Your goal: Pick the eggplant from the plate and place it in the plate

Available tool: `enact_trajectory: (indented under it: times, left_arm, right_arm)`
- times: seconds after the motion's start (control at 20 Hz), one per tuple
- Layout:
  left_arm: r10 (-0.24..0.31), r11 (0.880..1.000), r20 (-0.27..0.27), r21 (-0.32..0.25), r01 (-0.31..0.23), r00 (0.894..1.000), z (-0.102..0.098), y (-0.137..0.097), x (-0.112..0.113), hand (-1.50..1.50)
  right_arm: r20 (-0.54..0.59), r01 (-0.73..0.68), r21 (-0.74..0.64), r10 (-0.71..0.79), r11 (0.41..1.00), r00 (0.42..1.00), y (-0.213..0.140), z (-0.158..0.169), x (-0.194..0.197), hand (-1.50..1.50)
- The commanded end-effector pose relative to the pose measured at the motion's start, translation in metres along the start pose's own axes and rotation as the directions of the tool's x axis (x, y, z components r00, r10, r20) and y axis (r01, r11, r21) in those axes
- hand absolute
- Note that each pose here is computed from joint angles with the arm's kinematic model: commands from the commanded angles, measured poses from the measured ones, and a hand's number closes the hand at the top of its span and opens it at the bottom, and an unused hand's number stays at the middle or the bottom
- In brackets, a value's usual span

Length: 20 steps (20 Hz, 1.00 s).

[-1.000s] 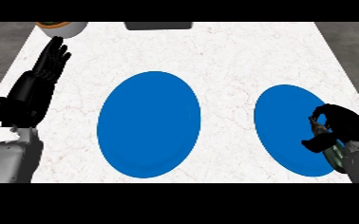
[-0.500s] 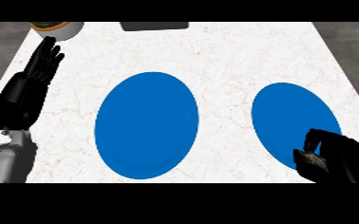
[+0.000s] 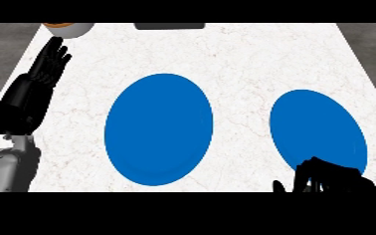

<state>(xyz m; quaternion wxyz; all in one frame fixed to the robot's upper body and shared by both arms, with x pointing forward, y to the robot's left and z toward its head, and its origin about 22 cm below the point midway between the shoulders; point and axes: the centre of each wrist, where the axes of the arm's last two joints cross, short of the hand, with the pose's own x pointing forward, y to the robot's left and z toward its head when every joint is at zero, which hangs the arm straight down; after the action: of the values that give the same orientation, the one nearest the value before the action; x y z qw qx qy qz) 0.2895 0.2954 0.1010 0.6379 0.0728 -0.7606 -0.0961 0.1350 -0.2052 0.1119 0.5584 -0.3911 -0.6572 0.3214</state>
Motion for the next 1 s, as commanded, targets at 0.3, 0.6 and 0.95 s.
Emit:
enact_trajectory:
  times: [0.3,0.6,0.95]
  left_arm:
    - [0.011,1.000,0.016,-0.016,-0.011,1.000,-0.004,-0.021,0.009,0.00]
    - [0.008,0.999,0.019,-0.045,-0.007,1.000,0.003,-0.017,0.005,0.00]
    - [0.035,0.999,0.015,-0.042,-0.034,0.999,-0.026,-0.013,0.002,0.00]
  right_arm:
    - [0.113,0.080,0.022,-0.082,0.997,0.990,0.014,-0.010,0.101,1.50]
    - [0.103,0.144,0.062,-0.149,0.988,0.983,0.049,-0.063,0.147,1.50]
    - [0.037,0.151,0.104,-0.155,0.983,0.987,0.102,-0.111,0.173,1.50]
